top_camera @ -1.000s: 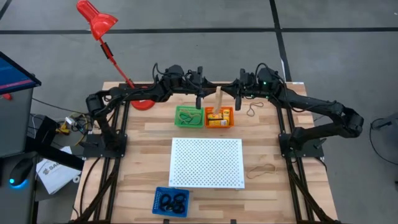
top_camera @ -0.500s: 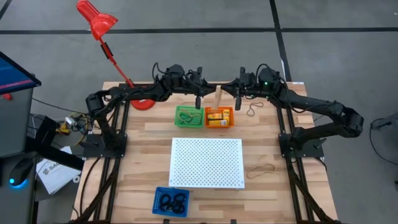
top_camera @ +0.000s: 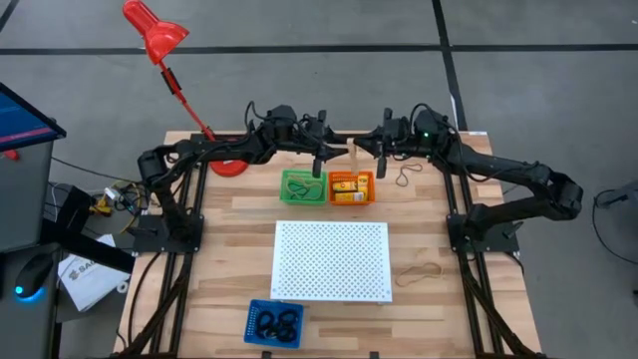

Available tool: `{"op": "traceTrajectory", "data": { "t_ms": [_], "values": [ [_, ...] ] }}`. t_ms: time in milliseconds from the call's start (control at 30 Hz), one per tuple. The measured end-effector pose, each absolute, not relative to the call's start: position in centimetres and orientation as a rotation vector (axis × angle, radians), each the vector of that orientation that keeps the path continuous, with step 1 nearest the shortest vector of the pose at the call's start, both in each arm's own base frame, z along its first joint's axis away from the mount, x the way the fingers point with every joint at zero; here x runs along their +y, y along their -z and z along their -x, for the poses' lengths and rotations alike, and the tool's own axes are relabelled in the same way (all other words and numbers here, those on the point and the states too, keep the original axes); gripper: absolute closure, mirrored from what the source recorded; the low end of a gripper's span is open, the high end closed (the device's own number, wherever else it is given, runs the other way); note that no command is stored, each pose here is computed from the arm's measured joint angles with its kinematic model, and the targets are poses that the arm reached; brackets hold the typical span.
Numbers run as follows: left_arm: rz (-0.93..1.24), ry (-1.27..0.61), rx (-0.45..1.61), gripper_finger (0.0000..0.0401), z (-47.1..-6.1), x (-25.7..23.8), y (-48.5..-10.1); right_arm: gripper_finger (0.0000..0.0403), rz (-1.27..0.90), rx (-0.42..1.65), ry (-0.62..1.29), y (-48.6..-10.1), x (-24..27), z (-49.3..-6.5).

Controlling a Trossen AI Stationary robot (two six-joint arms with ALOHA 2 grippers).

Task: Pick & Place Office Desk Supplies
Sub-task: Put the brown rubber band into the green bin

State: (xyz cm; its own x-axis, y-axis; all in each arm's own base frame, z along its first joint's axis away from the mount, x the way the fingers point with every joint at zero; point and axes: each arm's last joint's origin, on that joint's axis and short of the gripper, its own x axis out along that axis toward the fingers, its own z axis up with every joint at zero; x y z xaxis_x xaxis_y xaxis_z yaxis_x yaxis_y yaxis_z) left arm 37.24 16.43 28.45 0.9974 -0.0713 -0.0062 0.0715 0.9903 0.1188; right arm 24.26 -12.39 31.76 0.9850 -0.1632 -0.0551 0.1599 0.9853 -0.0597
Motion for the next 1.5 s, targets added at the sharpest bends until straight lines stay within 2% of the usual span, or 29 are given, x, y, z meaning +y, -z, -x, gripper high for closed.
{"op": "traceTrajectory", "data": {
  "t_ms": [167, 333, 433, 567, 667, 800, 1000, 1200, 1333, 1500],
  "values": [
    [-0.123, 0.073, -0.005, 0.0262, -37.3, 16.4, -28.5, 0.0402, 0.068, 0.055, 0.15, -31.8, -12.1, -24.4],
    [-0.135, 0.091, -0.029, 0.0258, -37.6, 15.6, -28.8, 0.0402, 0.074, 0.024, 0.132, -32.0, -12.2, -24.6],
    [-0.135, 0.072, -0.03, 0.0285, -37.6, 15.6, -28.8, 0.0402, 0.077, 0.016, 0.127, -32.1, -12.1, -24.6],
    [-0.135, 0.023, -0.025, 0.0373, -37.4, 16.1, -28.8, 0.0402, 0.081, 0.021, 0.126, -32.0, -12.1, -24.6],
    [-0.135, 0.017, 0.006, 0.0394, -37.3, 16.4, -28.4, 0.0395, 0.099, 0.035, 0.119, -31.9, -12.0, -24.7],
    [-0.13, -0.004, 0.107, 0.0399, -36.7, 17.1, -27.8, 0.0362, 0.095, 0.045, 0.125, -31.8, -12.1, -24.6],
    [-0.037, -0.177, 0.391, 0.04, -34.9, 19.0, -25.4, 0.0285, 0.063, 0.086, 0.183, -31.5, -13.4, -23.7],
    [0.049, -0.195, 0.534, 0.04, -33.8, 18.6, -23.3, 0.0222, 0.041, 0.118, 0.216, -31.0, -14.2, -23.2],
    [0.071, -0.222, 0.555, 0.0401, -32.4, 17.8, -23.3, 0.0202, 0.027, 0.132, 0.222, -30.7, -14.3, -23.0],
    [0.068, -0.247, 0.515, 0.0401, -29.9, 16.2, -24.5, 0.0199, 0.02, 0.14, 0.235, -30.6, -14.6, -22.8]
  ]
}}
